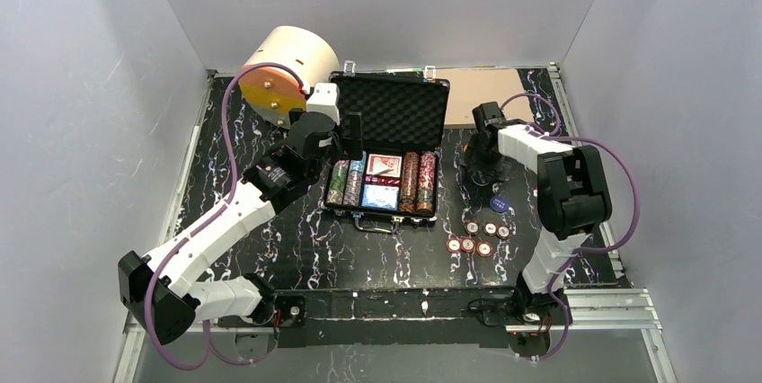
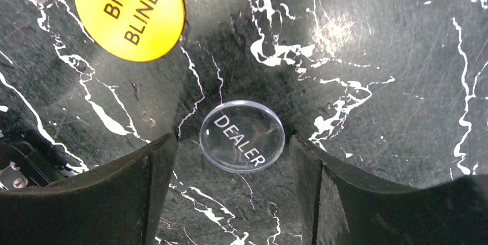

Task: Pack up texas hold em set

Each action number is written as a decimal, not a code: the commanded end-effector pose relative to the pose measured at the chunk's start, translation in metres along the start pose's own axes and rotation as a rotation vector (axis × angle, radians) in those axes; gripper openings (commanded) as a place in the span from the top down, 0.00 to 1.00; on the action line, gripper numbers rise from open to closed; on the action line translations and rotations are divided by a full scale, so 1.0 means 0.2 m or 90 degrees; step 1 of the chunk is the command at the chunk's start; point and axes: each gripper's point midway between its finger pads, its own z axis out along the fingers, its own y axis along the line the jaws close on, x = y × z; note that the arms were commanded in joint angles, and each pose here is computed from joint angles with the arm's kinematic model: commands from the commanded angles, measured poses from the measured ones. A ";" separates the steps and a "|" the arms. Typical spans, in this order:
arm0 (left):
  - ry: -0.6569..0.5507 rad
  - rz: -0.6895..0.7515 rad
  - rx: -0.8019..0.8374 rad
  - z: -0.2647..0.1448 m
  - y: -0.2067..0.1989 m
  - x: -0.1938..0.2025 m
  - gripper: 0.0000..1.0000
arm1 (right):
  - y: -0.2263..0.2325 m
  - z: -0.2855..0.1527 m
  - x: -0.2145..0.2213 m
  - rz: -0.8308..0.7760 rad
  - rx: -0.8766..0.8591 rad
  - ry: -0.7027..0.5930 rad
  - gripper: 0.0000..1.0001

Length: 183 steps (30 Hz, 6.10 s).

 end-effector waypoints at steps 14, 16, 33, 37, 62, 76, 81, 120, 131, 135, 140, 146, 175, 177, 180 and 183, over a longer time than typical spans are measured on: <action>0.000 0.009 -0.011 0.02 0.01 0.02 0.05 | -0.09 0.07 0.11 -0.059 0.030 0.109 0.30; 0.001 0.009 -0.007 0.02 0.01 0.02 0.05 | -0.08 0.06 0.13 -0.062 0.022 0.122 0.27; 0.005 -0.005 -0.005 0.00 0.02 0.06 0.05 | -0.07 -0.01 0.13 -0.090 0.012 0.150 0.30; 0.006 -0.008 -0.004 0.00 0.02 0.07 0.05 | -0.08 0.01 0.14 -0.099 0.011 0.141 0.32; -0.005 -0.029 0.009 -0.03 0.01 0.06 0.05 | 0.00 -0.05 -0.02 -0.102 -0.021 0.071 0.51; -0.017 -0.049 0.010 -0.06 0.02 0.03 0.05 | 0.35 -0.51 0.10 -0.064 -0.213 0.073 0.49; -0.039 -0.060 0.005 -0.09 0.04 -0.02 0.05 | 0.63 -0.68 0.30 -0.118 -0.248 0.055 0.48; -0.092 -0.112 0.032 -0.24 0.04 -0.19 0.05 | 1.06 -0.78 0.44 -0.268 -0.226 -0.052 0.22; -0.100 -0.168 0.038 -0.24 0.03 -0.20 0.05 | 0.16 -0.73 0.03 -0.031 -0.023 -0.120 0.14; -0.095 -0.170 0.048 -0.25 0.01 -0.21 0.05 | -0.16 -0.64 0.04 0.026 0.041 -0.089 0.13; -0.096 -0.177 0.036 -0.26 0.04 -0.20 0.05 | -0.35 -0.47 0.12 0.075 0.052 -0.022 0.16; -0.087 -0.179 0.044 -0.26 0.02 -0.18 0.05 | -0.34 -0.30 0.15 0.052 0.033 0.024 0.17; -0.073 -0.119 0.035 -0.19 0.00 -0.18 0.05 | -0.38 0.01 0.35 0.005 0.040 0.161 0.39; -0.072 -0.119 0.034 -0.19 0.01 -0.17 0.05 | -0.38 0.01 0.35 0.005 0.039 0.160 0.45; -0.071 -0.120 0.034 -0.19 0.01 -0.17 0.05 | -0.38 -0.02 0.31 0.006 0.040 0.145 0.51; -0.068 -0.120 0.036 -0.19 0.00 -0.16 0.05 | -0.36 -0.08 0.26 0.008 0.029 0.124 0.51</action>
